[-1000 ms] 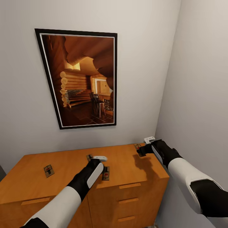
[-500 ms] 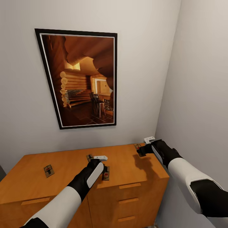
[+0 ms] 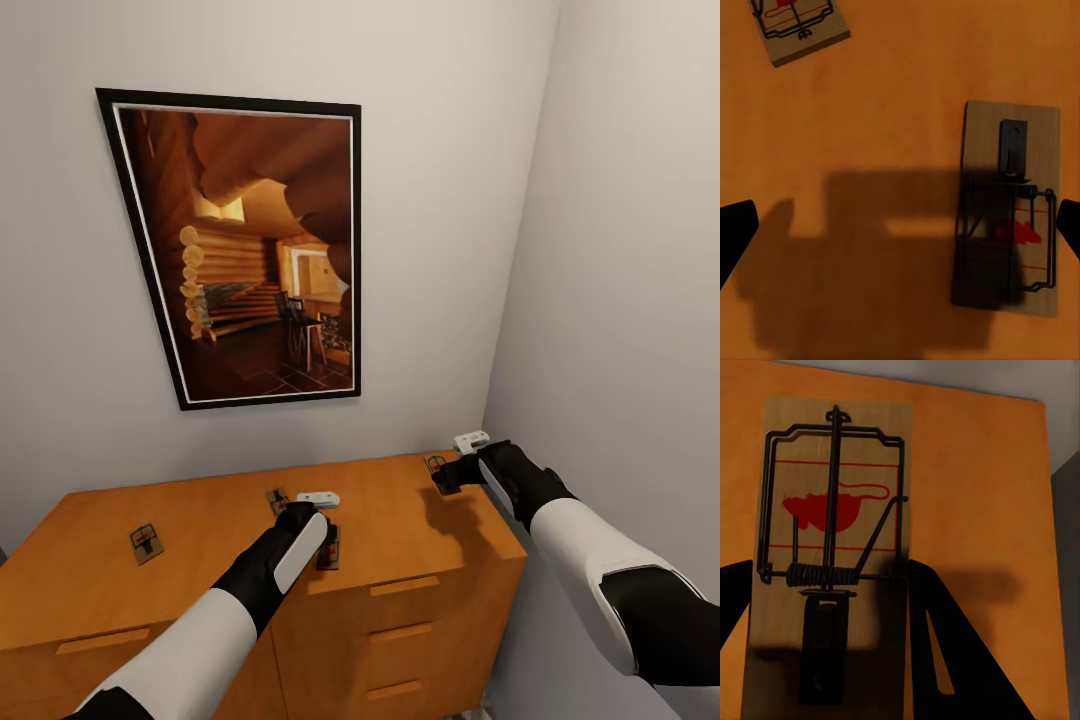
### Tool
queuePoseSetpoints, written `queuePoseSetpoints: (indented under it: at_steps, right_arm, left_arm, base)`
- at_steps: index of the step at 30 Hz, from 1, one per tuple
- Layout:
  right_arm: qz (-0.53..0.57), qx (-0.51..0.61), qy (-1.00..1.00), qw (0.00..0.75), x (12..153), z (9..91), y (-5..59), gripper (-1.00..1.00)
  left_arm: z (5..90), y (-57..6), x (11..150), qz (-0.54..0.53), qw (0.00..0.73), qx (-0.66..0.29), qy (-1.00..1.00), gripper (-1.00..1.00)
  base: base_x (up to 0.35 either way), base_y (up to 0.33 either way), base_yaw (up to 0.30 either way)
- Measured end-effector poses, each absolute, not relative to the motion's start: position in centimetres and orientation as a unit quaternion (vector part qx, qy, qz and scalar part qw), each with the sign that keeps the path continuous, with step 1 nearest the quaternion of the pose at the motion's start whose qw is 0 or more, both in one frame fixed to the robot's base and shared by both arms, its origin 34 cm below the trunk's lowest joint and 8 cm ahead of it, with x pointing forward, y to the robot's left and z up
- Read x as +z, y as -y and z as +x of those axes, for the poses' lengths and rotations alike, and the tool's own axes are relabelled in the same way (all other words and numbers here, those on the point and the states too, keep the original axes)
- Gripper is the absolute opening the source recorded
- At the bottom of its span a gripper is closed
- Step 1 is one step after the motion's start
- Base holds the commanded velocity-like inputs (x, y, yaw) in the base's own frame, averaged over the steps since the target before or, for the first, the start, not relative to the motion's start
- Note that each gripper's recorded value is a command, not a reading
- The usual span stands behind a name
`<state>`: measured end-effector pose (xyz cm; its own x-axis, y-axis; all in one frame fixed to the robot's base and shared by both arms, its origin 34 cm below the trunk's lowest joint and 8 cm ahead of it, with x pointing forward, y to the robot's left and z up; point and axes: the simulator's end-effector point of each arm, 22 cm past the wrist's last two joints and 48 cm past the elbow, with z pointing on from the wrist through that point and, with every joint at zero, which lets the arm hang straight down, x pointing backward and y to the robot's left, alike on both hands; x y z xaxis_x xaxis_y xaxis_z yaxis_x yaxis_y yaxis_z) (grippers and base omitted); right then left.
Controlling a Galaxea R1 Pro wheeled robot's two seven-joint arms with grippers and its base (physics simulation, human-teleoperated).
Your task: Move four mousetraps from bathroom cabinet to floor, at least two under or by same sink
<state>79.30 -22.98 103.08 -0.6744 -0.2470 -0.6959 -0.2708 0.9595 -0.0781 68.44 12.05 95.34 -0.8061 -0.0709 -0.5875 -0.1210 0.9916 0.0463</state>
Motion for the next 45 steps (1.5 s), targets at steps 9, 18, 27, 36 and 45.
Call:
queuePoseSetpoints:
  at_steps: [9, 18, 27, 36, 45]
  right_arm:
    - [-0.142, 0.015, -0.913, 0.382, 103.22, 79.44, 23.0, -1.0]
    - [-0.142, 0.018, -0.913, 0.383, 103.24, 79.44, 22.9, -1.0]
    - [-0.142, 0.017, -0.913, 0.383, 103.26, 79.47, 22.93, -1.0]
    - [-0.142, 0.016, -0.913, 0.383, 103.25, 79.46, 22.94, -1.0]
    - [-0.142, 0.016, -0.913, 0.383, 103.25, 79.46, 22.94, -1.0]
  left_arm:
    - [68.43, -12.05, 95.33, -0.051, 0.307, 0.041, -0.949, 1.0]
    - [68.44, -12.02, 95.32, -0.05, 0.307, 0.04, -0.949, 1.0]
    - [68.47, -12.05, 95.35, -0.052, 0.308, 0.04, -0.949, 1.0]
    - [68.46, -12.06, 95.31, -0.05, 0.308, 0.041, -0.949, 1.0]
    - [68.45, -12.03, 95.3, -0.05, 0.308, 0.041, -0.949, 1.0]
  base:
    - [0.0, 0.0, -0.002]
    - [0.0, 0.0, 0.0]
    - [0.0, 0.0, 0.0]
    - [0.0, -0.065, 0.0]
    - [0.0, -0.008, 0.0]
